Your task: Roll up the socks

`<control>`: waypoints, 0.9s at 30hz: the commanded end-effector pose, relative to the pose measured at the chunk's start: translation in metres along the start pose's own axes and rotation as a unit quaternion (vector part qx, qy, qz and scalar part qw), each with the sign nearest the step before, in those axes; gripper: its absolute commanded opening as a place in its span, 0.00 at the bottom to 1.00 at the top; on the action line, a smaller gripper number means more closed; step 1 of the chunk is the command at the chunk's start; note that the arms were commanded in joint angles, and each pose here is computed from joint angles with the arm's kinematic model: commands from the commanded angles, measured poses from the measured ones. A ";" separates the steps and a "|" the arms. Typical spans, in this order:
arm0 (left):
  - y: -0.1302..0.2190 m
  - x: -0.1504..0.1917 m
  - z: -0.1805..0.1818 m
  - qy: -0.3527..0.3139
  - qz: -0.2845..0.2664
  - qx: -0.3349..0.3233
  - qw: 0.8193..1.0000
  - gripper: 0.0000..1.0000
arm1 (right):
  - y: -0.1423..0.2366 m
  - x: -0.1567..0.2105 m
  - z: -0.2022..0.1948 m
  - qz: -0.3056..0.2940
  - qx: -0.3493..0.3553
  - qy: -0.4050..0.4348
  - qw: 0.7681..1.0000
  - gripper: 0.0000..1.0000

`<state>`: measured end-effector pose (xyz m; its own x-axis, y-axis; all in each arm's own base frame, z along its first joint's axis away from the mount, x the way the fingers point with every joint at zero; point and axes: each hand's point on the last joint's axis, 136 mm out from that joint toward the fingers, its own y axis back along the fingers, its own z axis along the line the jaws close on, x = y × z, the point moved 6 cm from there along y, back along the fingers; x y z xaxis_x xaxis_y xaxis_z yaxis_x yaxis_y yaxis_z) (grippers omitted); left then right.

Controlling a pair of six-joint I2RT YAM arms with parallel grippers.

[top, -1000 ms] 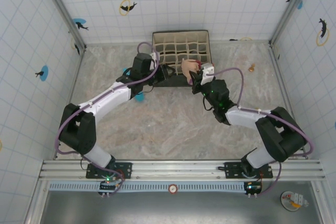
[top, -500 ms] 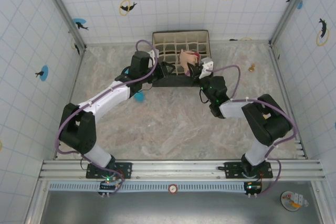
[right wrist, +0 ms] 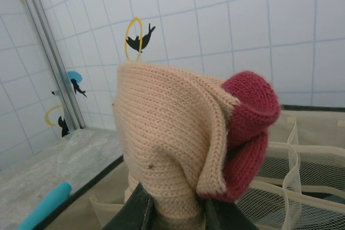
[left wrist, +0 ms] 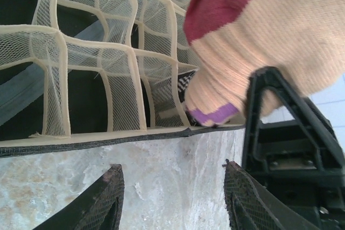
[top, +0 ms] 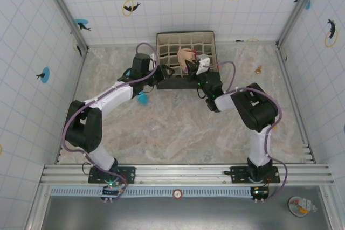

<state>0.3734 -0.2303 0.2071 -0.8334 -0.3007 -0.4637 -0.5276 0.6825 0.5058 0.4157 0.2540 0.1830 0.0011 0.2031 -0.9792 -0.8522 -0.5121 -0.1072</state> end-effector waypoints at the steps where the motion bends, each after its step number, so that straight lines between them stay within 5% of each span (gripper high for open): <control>1: -0.007 -0.002 0.003 -0.008 0.006 0.007 1.000 0.51 | -0.012 -0.007 0.001 -0.041 -0.004 0.004 0.999 0.00; 12: -0.020 -0.008 0.000 0.003 0.011 0.022 1.000 0.50 | -0.026 0.023 -0.006 -0.018 0.012 0.034 0.999 0.00; 27: -0.051 -0.048 -0.020 0.061 -0.014 0.069 0.996 0.66 | 0.002 0.033 -0.007 -0.009 0.008 0.060 0.998 0.00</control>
<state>0.4227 -0.2621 0.2100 -0.8479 -0.3567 -0.3923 -0.5115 0.7450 0.4281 0.4246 0.2574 0.1444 0.0525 0.1040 -0.9932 -0.8610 -0.4992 -0.0977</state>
